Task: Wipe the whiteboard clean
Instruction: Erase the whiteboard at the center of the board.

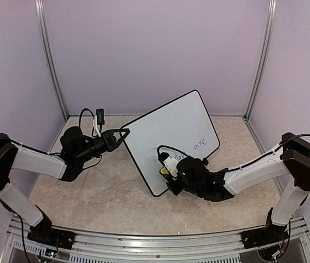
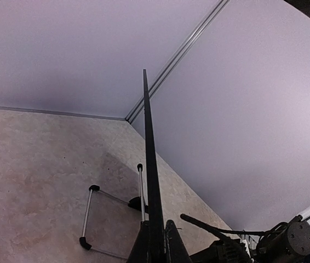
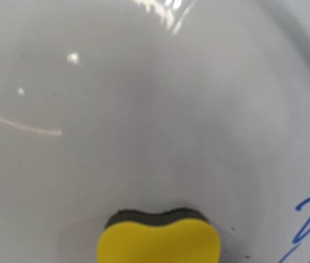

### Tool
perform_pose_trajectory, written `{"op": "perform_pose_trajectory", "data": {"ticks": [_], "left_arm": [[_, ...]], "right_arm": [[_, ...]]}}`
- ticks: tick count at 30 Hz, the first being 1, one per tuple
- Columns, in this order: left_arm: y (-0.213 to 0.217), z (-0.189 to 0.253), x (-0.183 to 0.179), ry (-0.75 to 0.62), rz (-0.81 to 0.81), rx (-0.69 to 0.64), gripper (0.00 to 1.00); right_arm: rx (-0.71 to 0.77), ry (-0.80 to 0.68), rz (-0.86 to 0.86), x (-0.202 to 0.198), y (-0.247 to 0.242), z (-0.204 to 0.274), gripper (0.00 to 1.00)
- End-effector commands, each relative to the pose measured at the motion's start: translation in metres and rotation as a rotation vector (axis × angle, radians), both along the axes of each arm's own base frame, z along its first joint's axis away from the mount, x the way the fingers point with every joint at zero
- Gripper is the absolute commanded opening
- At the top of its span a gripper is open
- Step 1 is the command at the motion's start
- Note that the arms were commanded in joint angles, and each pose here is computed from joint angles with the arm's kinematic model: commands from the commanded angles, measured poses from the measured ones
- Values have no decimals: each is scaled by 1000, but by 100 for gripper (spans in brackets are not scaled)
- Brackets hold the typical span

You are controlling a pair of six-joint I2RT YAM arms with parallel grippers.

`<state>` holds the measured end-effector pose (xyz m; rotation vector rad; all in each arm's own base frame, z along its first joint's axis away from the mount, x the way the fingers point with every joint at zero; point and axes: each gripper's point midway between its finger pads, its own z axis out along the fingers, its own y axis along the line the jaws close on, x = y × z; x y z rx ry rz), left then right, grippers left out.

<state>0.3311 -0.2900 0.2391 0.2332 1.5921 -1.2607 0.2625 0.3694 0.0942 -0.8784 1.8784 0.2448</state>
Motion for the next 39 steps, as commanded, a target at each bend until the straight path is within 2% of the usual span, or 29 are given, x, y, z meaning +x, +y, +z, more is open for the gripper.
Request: {"op": "perform_pose_trajectory", "data": {"ticks": [1,12,19,23,30,39], "left_arm": [[-11,33,-23,-111,-95,-58,0],[-12,34,-23,-108,-104,-66,0],[-12,34,-24,-110,-103,-63,0],[-12,34,-23,-110,-98,-61,0],[-13,32,-23,-105,-99,-63,0],[-11,28,-18,-93,-74,-56,0]], "right_arm": [[-77,45,-27,-6,-15,-33,0],[-80,61,-81,-14,-51,-33,0],[65,-18,-53,3,-32,30,0],[114,-44,-123,28,-44,55,0],[54,-11,-161,57,-56,30,0],[67,82,-66,29,-48,-2,0]]}}
